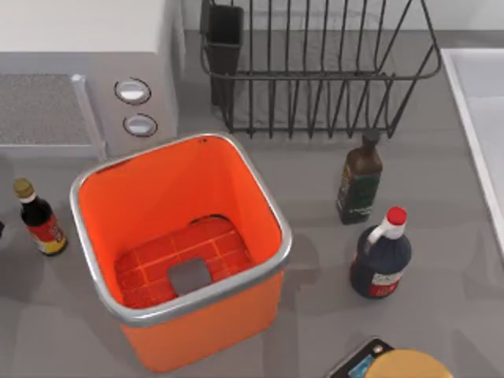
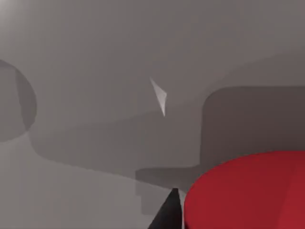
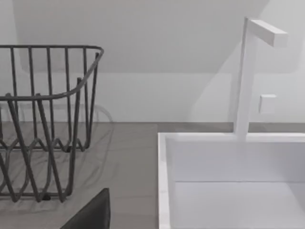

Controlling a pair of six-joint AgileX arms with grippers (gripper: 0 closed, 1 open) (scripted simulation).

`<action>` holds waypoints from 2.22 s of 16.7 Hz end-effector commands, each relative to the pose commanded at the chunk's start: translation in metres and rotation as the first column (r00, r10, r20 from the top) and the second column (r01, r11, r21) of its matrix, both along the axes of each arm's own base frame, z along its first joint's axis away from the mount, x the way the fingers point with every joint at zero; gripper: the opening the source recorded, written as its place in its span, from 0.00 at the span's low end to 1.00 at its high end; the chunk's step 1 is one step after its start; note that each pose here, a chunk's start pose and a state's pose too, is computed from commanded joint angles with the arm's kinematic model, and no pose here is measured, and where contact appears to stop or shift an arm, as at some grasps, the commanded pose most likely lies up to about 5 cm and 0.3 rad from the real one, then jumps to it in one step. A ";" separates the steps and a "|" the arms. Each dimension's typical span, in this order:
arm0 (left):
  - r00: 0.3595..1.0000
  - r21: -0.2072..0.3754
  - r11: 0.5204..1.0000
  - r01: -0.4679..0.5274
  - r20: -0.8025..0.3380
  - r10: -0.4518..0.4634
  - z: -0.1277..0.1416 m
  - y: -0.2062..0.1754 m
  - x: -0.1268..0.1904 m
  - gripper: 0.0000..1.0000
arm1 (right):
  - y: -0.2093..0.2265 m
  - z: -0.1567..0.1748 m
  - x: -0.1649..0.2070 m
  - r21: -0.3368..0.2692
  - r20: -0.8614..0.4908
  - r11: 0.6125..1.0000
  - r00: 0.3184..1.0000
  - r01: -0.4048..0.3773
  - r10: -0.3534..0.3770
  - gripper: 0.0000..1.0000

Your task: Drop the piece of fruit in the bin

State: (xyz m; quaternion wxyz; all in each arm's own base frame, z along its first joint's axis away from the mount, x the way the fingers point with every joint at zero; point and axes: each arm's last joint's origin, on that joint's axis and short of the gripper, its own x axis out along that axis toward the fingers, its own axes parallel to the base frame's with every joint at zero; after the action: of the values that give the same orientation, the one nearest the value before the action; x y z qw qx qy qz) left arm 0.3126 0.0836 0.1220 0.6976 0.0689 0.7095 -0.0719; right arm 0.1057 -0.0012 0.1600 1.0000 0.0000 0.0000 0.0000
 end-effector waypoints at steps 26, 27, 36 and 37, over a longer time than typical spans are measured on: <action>0.985 -0.025 0.991 -0.128 0.110 0.130 0.157 -0.027 0.002 0.00 | 0.000 0.000 0.000 0.000 0.000 1.000 1.000 0.000 0.000 1.00; 0.976 -0.040 0.984 -0.173 0.127 0.176 0.160 -0.035 0.001 0.00 | 0.000 0.000 0.000 0.000 0.000 1.000 1.000 0.000 0.000 1.00; 0.687 -0.250 0.670 -0.699 0.026 0.726 0.166 -0.128 -0.013 0.00 | 0.000 0.000 0.000 0.000 0.000 1.000 1.000 0.000 0.000 1.00; 0.631 -0.265 0.606 -0.750 -0.013 0.776 0.166 -0.139 -0.016 0.00 | 0.000 0.000 0.000 0.000 0.000 1.000 1.000 0.000 0.000 1.00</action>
State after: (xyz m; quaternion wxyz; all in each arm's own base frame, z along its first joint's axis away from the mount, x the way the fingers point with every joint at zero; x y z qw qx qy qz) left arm 0.2971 -0.0555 0.2884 0.7000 -0.3234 0.6191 0.1491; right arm 0.1057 -0.0012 0.1600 1.0000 0.0000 0.0000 0.0000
